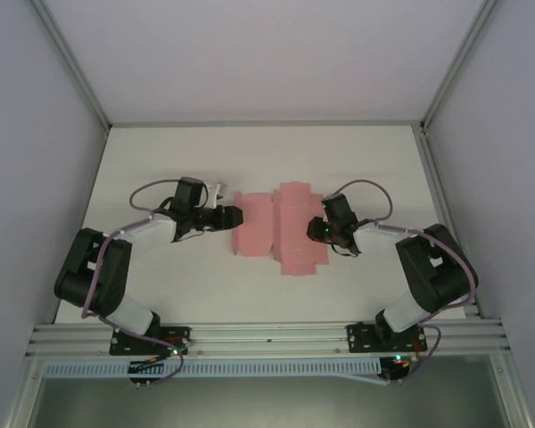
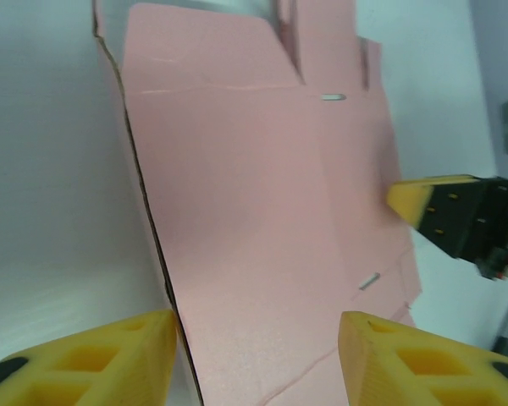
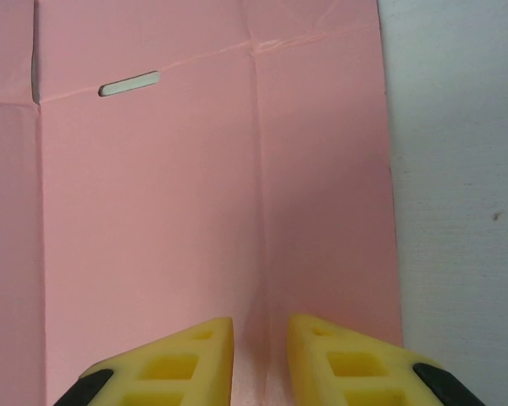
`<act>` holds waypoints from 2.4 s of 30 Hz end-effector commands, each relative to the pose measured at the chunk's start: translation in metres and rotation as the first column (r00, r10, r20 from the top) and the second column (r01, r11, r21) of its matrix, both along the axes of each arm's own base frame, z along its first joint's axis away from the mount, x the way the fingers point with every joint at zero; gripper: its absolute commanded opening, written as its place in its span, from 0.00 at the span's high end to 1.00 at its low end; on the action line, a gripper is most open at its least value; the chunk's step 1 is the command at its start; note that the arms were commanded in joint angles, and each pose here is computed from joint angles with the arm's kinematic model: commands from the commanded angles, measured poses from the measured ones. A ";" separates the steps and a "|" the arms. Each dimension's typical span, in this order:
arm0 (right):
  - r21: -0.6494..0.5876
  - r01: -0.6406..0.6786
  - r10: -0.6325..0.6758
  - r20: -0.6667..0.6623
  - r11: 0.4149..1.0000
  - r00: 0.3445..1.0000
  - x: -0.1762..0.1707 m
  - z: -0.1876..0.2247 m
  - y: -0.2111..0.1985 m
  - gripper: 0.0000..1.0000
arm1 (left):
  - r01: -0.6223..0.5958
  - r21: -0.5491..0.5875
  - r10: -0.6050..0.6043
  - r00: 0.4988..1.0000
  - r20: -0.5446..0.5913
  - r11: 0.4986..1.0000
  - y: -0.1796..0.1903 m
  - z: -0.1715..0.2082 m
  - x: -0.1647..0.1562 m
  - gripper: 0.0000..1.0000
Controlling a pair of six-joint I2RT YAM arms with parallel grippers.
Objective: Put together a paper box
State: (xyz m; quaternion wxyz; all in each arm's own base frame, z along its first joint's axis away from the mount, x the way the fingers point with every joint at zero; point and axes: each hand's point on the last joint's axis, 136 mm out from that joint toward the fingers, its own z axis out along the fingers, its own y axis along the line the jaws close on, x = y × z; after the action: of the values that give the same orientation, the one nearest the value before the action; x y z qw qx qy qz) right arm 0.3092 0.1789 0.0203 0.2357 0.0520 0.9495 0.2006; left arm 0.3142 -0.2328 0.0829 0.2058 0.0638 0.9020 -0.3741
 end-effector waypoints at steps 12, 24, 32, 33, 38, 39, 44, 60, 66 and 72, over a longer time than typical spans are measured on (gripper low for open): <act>-0.059 -0.012 0.002 -0.173 0.998 0.985 -0.043 -0.033 -0.015 0.76 | -0.029 0.180 0.043 0.996 -0.075 0.983 0.013 -0.050 0.007 0.96; -0.086 -0.003 0.020 0.202 0.996 0.979 -0.003 0.100 -0.026 0.52 | 0.058 0.045 -0.071 0.920 0.387 0.997 0.001 0.095 -0.001 1.00; 0.220 -0.155 0.008 0.554 0.963 0.832 -0.025 0.194 -0.038 0.16 | 0.291 -0.038 -0.183 0.691 0.699 0.956 -0.011 0.209 -0.058 1.00; 0.253 -0.182 0.001 0.580 0.950 0.815 -0.028 0.201 -0.039 0.13 | 0.311 -0.037 -0.189 0.663 0.724 0.950 -0.011 0.219 -0.064 1.00; 0.330 -0.300 0.018 0.645 0.895 0.764 -0.031 0.215 -0.039 0.08 | 0.410 -0.050 -0.198 0.541 0.818 0.911 -0.011 0.258 -0.093 1.00; 0.344 -0.327 0.025 0.655 0.880 0.756 -0.030 0.218 -0.037 0.09 | 0.405 -0.057 -0.187 0.536 0.823 0.912 -0.010 0.263 -0.094 1.00; 0.369 -0.424 0.043 0.711 0.827 0.702 -0.028 0.234 -0.031 0.14 | 0.406 -0.076 -0.168 0.532 0.830 0.911 -0.009 0.276 -0.096 1.00; 0.356 -0.460 0.088 0.707 0.813 0.702 -0.035 0.237 -0.028 1.00 | 0.132 -0.117 -0.005 0.682 0.732 0.984 0.012 0.249 -0.055 1.00; 0.239 -0.417 0.221 0.569 0.877 0.792 -0.037 0.196 -0.024 1.00 | -0.043 -0.048 0.063 0.803 0.592 0.998 0.027 0.188 -0.032 0.17; -0.169 -0.397 0.430 0.280 0.902 0.858 -0.049 0.123 -0.021 1.00 | -0.279 0.157 0.176 0.863 0.474 0.947 0.068 0.139 -0.014 0.00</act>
State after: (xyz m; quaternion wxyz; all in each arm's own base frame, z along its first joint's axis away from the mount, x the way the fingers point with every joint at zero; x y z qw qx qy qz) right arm 0.2721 0.1799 0.1906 0.3897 -0.1513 0.8377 0.3514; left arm 0.2941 -0.1912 0.2429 0.4624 0.1156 0.8288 -0.2930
